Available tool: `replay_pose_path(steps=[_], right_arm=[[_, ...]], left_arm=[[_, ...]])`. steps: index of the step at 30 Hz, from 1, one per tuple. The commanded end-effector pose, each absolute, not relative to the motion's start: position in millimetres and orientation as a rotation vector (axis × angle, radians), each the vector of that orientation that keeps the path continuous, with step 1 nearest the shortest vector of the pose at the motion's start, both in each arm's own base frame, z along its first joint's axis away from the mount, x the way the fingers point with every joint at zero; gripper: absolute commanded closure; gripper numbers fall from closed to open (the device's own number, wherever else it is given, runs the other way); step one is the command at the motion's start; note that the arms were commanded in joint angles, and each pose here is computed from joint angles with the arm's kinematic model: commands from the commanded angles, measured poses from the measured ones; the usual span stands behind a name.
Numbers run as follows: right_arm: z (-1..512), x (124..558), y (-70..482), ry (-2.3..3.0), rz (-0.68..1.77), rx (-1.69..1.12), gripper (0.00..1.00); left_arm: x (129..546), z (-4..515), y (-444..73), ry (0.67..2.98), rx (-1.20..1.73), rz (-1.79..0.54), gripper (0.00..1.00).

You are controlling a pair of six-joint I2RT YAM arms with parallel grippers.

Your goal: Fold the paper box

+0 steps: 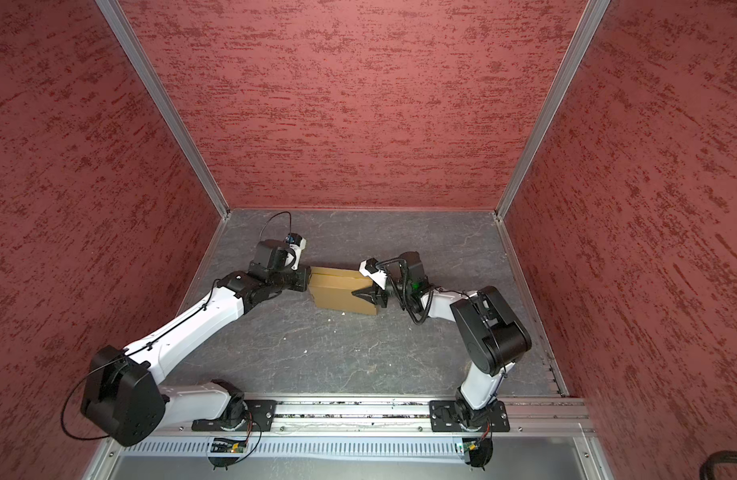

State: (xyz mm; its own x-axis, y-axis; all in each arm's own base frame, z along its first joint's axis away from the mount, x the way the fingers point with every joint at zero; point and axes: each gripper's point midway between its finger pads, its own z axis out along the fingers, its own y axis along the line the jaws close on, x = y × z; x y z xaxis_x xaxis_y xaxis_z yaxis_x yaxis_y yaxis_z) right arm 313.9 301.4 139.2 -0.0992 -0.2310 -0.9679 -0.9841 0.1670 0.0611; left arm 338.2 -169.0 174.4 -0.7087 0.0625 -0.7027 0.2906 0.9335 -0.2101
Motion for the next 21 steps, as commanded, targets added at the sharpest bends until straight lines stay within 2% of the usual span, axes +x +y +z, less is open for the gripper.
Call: replay_pose_path(steps=[1,21], right_arm=[[129,314,301,1.578,1.005,-1.216,0.74],[127,314,300,1.594,1.005,-1.209,0.74]], left_arm=[[329,173,-184,2.33,0.269,-0.476,1.0],[324,158,-188,2.33,0.241,-0.466,1.0]])
